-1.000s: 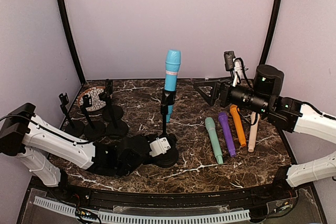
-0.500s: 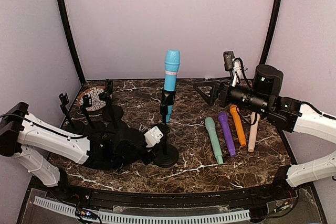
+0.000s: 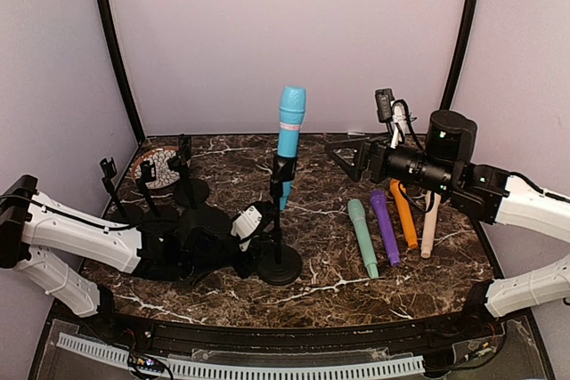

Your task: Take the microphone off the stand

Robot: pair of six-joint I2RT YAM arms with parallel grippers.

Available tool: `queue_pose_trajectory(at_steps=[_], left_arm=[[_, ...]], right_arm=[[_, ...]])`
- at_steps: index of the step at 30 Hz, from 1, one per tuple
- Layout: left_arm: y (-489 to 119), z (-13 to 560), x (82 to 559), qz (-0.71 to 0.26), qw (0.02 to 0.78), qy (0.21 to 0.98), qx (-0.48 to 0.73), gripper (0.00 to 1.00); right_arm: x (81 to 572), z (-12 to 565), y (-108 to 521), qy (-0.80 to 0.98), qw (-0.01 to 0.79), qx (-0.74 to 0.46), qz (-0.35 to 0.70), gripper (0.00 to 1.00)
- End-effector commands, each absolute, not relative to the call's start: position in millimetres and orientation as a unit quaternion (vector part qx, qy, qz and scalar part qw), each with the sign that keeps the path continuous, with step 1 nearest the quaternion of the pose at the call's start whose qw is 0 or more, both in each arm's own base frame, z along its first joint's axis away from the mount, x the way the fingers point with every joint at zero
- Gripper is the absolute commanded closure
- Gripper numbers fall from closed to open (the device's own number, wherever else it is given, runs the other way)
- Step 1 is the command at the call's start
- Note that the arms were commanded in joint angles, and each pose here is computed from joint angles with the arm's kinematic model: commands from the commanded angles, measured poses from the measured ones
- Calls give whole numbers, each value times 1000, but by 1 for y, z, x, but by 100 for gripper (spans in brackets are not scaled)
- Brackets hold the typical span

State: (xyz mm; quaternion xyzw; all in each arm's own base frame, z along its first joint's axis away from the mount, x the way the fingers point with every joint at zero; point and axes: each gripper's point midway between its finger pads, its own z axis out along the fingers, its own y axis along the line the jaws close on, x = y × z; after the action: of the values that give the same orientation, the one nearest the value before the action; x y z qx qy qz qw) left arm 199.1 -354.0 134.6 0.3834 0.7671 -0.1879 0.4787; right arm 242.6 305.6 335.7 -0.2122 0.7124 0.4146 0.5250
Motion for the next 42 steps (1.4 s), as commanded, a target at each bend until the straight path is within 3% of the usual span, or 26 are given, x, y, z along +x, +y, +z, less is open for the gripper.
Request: queue_pose_trajectory(at_steps=[1, 3, 5, 9, 17, 29, 42], left_arm=[[-350, 157, 200, -168, 498, 742, 416, 57], [-350, 166, 201, -155, 508, 727, 435, 43], [-350, 173, 200, -147, 514, 713, 453, 36], [-350, 178, 193, -118, 519, 688, 493, 31], [-345, 168, 188, -46, 536, 657, 528, 30], [-347, 172, 191, -50, 555, 654, 511, 28], [-347, 156, 188, -42, 539, 650, 534, 42]], right_arm=[[242, 360, 306, 688, 544, -210, 431, 1], [242, 360, 305, 688, 545, -210, 431, 1], [242, 361, 305, 687, 546, -208, 431, 1], [242, 360, 305, 688, 545, -209, 431, 1], [246, 353, 308, 697, 539, -207, 425, 1], [248, 345, 315, 700, 530, -215, 427, 2], [248, 342, 318, 700, 524, -214, 435, 1]])
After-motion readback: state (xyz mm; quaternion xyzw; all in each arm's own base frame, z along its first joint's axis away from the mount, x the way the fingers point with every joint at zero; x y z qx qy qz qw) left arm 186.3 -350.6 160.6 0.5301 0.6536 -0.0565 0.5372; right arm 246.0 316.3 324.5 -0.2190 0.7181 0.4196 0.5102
